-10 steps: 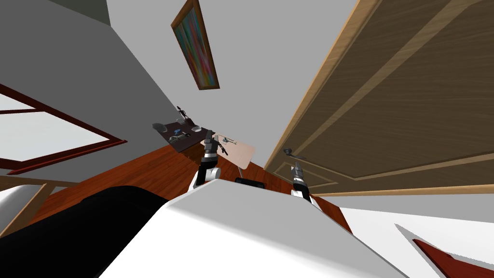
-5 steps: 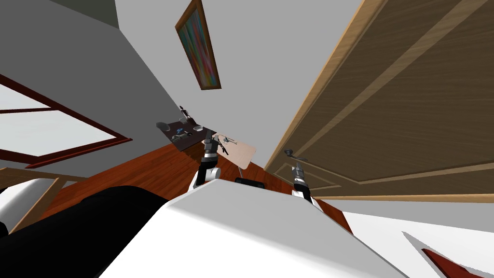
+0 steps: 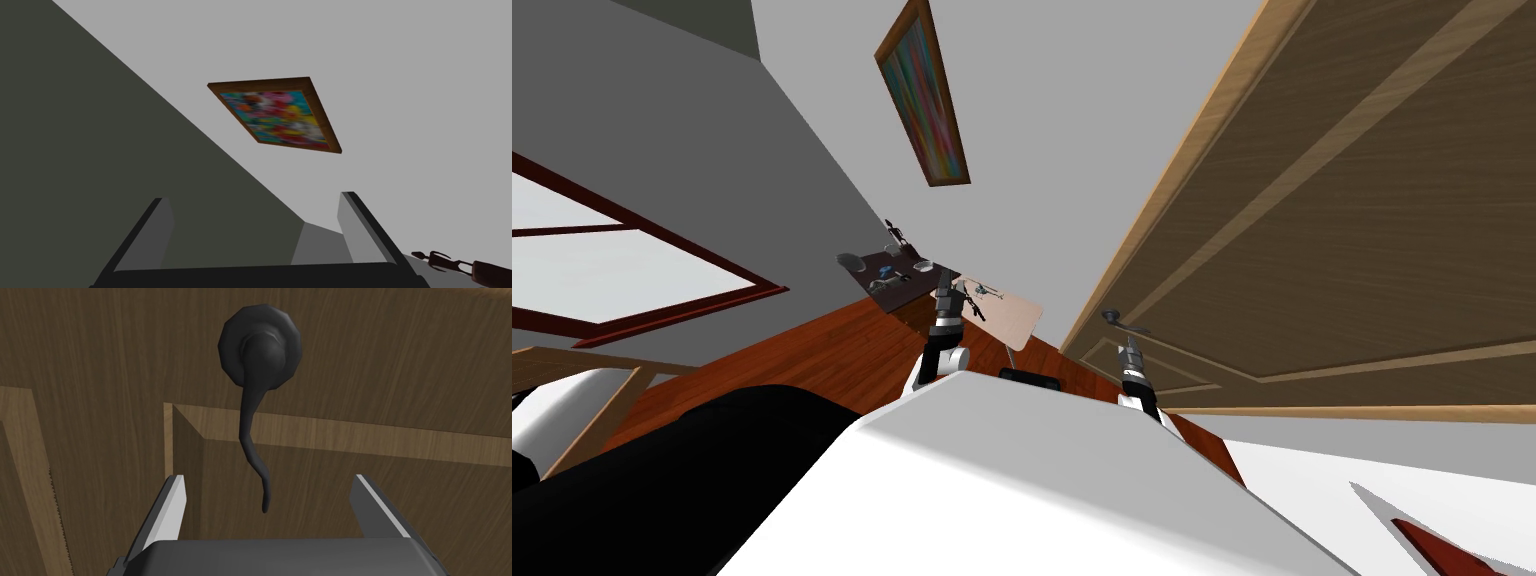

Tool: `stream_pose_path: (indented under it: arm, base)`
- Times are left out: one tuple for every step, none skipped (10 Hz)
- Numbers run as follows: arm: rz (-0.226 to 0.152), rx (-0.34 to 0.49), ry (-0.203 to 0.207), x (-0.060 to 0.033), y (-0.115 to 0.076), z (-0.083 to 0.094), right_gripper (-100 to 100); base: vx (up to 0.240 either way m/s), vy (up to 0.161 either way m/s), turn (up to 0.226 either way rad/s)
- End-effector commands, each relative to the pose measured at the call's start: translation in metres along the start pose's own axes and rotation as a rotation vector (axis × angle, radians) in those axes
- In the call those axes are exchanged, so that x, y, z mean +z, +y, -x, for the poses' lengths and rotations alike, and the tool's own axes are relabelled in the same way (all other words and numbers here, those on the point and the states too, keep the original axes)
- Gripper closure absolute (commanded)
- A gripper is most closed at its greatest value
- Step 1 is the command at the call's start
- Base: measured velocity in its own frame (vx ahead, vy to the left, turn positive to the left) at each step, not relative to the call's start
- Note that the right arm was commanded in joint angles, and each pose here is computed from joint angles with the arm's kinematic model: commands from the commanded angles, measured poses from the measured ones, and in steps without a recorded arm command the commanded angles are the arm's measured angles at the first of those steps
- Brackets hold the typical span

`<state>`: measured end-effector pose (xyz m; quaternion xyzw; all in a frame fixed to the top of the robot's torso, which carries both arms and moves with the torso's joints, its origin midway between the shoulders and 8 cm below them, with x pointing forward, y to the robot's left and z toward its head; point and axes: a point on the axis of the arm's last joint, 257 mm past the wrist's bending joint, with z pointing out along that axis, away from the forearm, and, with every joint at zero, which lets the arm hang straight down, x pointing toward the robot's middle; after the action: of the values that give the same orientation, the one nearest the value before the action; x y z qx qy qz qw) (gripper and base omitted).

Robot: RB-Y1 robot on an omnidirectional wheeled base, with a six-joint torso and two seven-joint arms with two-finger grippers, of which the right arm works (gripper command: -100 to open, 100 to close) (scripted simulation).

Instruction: Pull the door open

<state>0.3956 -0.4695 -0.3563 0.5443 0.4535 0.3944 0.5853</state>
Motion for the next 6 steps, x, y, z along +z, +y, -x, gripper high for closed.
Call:
stream_pose_path:
  arm:
    - [0.000,0.000,0.000,0.0000,0.0000,0.0000,-100]
    - [0.000,0.000,0.000,0.0000,0.0000,0.0000,-100]
    - [0.000,0.000,0.000,0.0000,0.0000,0.0000,-100]
    - [0.000,0.000,0.000,0.0000,0.0000,0.0000,-100]
    - [0.000,0.000,0.000,0.0000,0.0000,0.0000,-100]
    - [-0.002,0.000,-0.011,0.0004,-0.0008,0.0084,-100]
  base:
    - [0.004,-0.010,0.030]
    - [0.004,-0.010,0.028]
    - [0.000,0.000,0.000]
    - [-0.003,0.006,-0.018]
    - [-0.002,0.005,-0.014]
    - [0.016,-0.039,0.111]
